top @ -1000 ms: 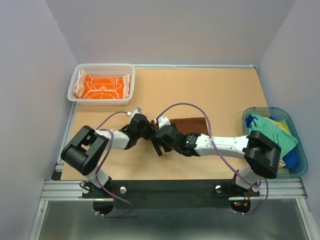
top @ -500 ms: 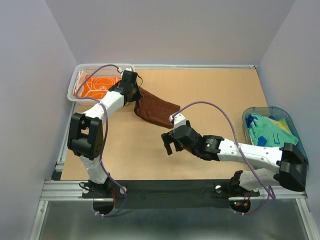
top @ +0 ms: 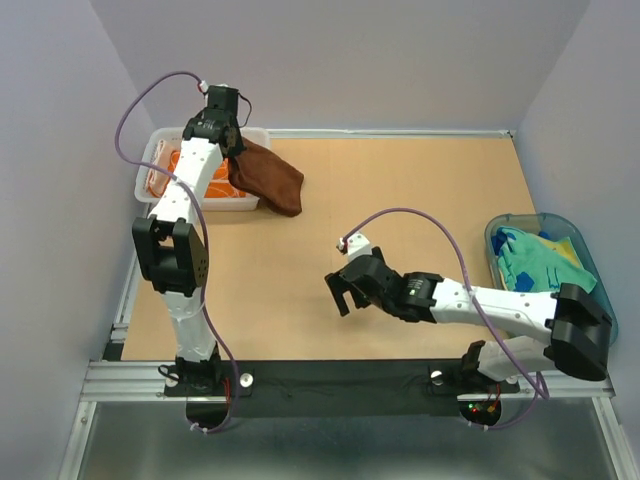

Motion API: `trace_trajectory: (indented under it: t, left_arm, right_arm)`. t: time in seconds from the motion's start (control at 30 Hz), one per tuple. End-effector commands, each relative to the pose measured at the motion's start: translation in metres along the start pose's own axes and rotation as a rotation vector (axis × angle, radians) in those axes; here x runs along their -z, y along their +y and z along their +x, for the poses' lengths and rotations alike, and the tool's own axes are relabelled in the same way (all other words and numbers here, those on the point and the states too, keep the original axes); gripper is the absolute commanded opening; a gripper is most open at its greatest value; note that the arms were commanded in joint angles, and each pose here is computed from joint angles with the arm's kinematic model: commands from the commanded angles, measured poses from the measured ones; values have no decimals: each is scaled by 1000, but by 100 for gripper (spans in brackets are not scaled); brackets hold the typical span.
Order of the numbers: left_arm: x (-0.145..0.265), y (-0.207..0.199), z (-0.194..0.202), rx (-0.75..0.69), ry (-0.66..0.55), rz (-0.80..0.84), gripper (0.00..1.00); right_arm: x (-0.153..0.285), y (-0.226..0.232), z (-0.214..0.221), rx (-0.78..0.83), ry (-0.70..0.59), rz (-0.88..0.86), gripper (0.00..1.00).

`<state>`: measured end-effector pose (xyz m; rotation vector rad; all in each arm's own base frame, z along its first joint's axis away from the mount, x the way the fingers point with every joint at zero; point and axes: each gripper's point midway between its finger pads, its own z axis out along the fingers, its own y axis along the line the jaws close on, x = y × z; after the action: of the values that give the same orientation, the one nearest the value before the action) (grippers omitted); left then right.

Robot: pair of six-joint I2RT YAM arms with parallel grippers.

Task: Fold and stack the towels
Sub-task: Neatly place the folded towel into the bin

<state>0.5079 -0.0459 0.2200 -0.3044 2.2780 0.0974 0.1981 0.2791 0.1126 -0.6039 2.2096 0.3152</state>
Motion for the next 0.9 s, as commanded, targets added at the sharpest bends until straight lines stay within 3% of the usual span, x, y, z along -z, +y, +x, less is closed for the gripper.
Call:
trace_trajectory:
  t: [0.0,0.23,0.7,0.87]
  left_arm:
    - [14,37,-35,-52,-54,-113,0]
    - [6,75,-49,-82,-67,-246,0]
    - [-15,107,-74,-10,-132,-303,0]
    - [-27,108,-67,-13,-113,-314,0]
  right_arm:
    - [-5,0,-3,33,6,23,100]
    - [-7,4,-6,55,34,20,100]
    - [-7,-1,-6,98,63,57,100]
    - [-9,-1,-6,104,73,64,100]
